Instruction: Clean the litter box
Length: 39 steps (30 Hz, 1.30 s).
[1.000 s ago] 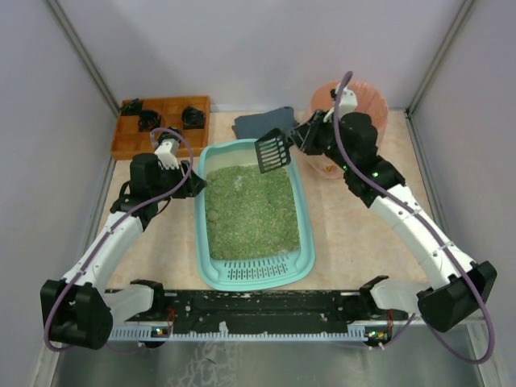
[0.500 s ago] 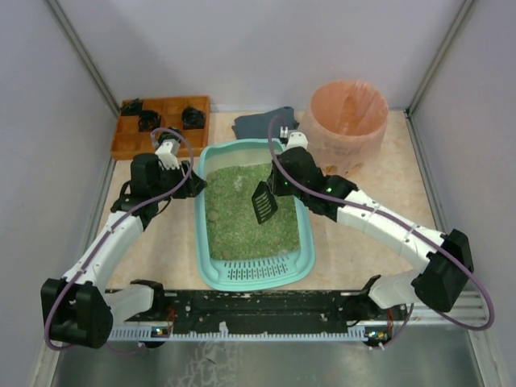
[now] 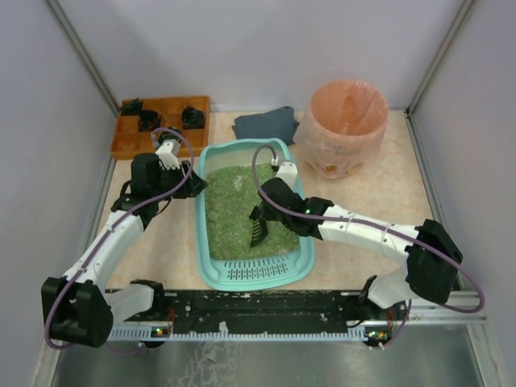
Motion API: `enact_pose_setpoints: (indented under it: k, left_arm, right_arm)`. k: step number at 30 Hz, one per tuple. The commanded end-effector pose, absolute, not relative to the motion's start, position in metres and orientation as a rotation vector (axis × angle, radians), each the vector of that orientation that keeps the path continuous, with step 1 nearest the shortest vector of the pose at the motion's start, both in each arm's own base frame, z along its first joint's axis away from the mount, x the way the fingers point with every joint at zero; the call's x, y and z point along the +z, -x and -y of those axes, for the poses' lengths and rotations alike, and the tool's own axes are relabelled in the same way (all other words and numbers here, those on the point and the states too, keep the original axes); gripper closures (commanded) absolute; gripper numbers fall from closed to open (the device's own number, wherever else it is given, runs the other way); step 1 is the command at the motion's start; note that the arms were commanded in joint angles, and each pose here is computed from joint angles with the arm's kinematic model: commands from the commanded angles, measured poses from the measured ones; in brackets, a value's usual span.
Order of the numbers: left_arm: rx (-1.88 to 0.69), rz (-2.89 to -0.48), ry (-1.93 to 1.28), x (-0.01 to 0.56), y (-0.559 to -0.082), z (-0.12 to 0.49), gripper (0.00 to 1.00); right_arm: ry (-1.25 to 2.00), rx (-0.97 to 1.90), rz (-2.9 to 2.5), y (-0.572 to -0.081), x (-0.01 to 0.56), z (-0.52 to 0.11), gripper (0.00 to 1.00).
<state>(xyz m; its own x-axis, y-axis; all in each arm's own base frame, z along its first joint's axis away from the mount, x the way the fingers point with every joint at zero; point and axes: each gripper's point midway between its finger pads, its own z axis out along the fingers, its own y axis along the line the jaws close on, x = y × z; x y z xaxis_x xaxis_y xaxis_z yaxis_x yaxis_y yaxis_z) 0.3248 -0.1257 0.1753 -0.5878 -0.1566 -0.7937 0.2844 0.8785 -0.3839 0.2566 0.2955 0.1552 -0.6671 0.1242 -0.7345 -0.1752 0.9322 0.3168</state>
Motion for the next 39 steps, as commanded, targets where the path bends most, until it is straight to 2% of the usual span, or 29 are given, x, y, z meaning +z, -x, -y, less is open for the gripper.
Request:
enact_pose_setpoints:
  k: [1, 11, 26, 39]
  left_arm:
    - [-0.614, -2.111, -0.091, 0.177, -0.326, 0.126, 0.44]
    - [-0.611, -2.112, -0.088, 0.176, -0.326, 0.125, 0.44]
    - [-0.616, -2.115, -0.091, 0.176, -0.326, 0.126, 0.44]
    - [-0.615, -2.111, -0.091, 0.177, -0.325, 0.126, 0.44]
  right_arm:
    - [-0.085, 0.568, -2.268, -0.245, 0.136, -0.318, 1.00]
    - [-0.257, 0.846, -2.251, -0.242, 0.113, -0.353, 1.00]
    - [-0.209, 0.972, -2.376, -0.232, 0.072, -0.399, 1.00]
    - [-0.317, 0.971, -2.209, -0.251, 0.123, -0.368, 1.00]
